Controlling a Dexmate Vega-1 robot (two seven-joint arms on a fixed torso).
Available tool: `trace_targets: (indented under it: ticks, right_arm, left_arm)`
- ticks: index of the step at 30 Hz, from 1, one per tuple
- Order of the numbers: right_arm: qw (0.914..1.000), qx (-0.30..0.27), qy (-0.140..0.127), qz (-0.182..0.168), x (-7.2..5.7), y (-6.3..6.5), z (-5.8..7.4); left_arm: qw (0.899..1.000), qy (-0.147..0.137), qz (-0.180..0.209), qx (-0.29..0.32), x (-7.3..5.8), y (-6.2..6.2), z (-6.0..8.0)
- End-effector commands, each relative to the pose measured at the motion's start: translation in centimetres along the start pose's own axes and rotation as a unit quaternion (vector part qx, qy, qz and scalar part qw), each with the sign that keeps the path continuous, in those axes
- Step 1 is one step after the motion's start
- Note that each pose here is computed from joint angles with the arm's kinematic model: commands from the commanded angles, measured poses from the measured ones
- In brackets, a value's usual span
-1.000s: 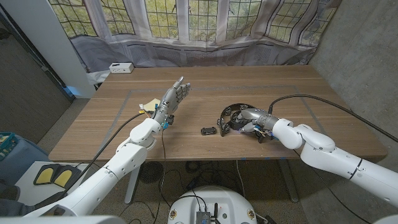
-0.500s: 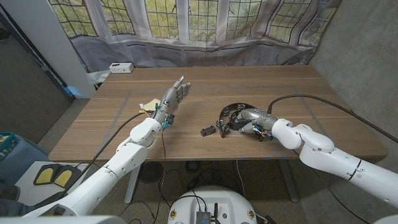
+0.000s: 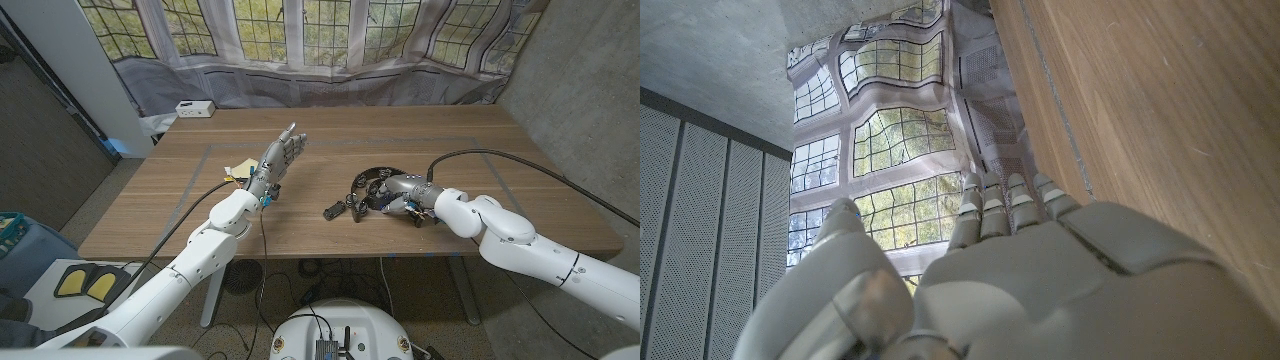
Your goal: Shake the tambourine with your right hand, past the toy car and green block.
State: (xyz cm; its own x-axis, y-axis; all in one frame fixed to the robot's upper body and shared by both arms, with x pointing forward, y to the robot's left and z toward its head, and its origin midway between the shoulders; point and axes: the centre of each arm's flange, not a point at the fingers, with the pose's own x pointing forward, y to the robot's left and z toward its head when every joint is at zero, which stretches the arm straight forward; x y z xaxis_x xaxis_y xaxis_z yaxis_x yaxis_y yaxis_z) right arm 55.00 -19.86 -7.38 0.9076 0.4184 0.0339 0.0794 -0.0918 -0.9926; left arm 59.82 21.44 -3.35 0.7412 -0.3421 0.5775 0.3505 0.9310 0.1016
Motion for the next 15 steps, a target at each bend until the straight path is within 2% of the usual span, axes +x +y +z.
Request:
trace_targets:
  ticks: [1,15]
  right_arm:
    - [0.9995,-0.025,0.018,0.012,-0.20,-0.33,0.38]
    - [0.9964,-0.065,0.046,0.031,-0.66,-0.81,0.79]
  left_arm:
    - [1.000,-0.001,0.001,0.000,0.14,0.10,0.03]
    - [1.000,0.001,0.001,0.000,0.14,0.09,0.05]
